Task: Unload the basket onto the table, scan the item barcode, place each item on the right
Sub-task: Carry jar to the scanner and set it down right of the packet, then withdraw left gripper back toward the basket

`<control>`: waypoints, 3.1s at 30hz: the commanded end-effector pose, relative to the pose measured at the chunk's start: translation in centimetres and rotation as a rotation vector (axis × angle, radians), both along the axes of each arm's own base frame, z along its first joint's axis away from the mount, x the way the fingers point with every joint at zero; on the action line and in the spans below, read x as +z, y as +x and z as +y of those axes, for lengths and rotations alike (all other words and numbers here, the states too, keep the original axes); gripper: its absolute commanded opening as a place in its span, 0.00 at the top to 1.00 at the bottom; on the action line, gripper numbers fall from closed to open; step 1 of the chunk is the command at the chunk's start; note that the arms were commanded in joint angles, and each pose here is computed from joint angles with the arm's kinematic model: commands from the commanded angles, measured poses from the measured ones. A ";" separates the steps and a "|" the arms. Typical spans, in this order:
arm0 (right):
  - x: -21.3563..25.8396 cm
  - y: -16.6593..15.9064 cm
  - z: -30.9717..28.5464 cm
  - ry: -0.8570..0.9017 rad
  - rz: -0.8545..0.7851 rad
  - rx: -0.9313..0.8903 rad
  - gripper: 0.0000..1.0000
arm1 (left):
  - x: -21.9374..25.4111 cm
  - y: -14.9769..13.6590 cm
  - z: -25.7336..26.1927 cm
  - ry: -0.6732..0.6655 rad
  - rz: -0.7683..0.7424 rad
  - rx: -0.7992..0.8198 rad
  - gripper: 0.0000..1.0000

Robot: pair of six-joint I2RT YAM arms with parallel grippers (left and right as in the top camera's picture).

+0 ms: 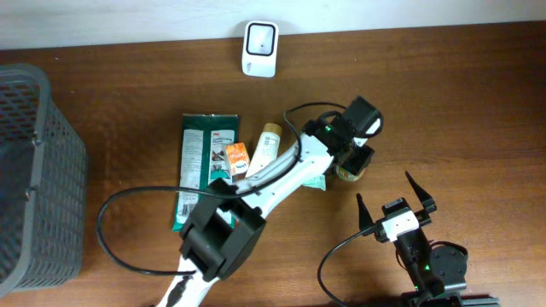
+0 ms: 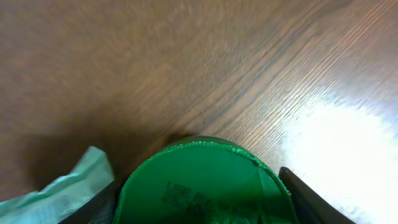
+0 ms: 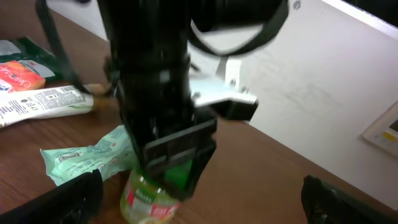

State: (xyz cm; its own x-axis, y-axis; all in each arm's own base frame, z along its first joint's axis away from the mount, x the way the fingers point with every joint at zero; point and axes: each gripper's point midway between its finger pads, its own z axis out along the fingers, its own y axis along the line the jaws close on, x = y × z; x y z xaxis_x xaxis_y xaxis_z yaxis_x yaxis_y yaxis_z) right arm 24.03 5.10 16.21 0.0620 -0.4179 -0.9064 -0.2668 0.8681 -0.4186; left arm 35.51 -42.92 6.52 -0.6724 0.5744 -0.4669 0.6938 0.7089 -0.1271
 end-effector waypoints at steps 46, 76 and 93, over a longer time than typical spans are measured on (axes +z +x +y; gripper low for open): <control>-0.2 -0.1 0.2 0.007 0.006 0.010 0.02 | 19.1 8.9 41.6 0.090 -0.154 0.549 0.00; -0.2 -0.1 0.2 0.007 0.006 0.010 0.02 | 19.1 8.6 47.2 0.107 -0.151 0.663 0.01; -0.3 0.2 -0.9 0.003 0.009 -0.055 0.02 | 19.1 8.6 47.2 0.107 -0.150 0.664 0.01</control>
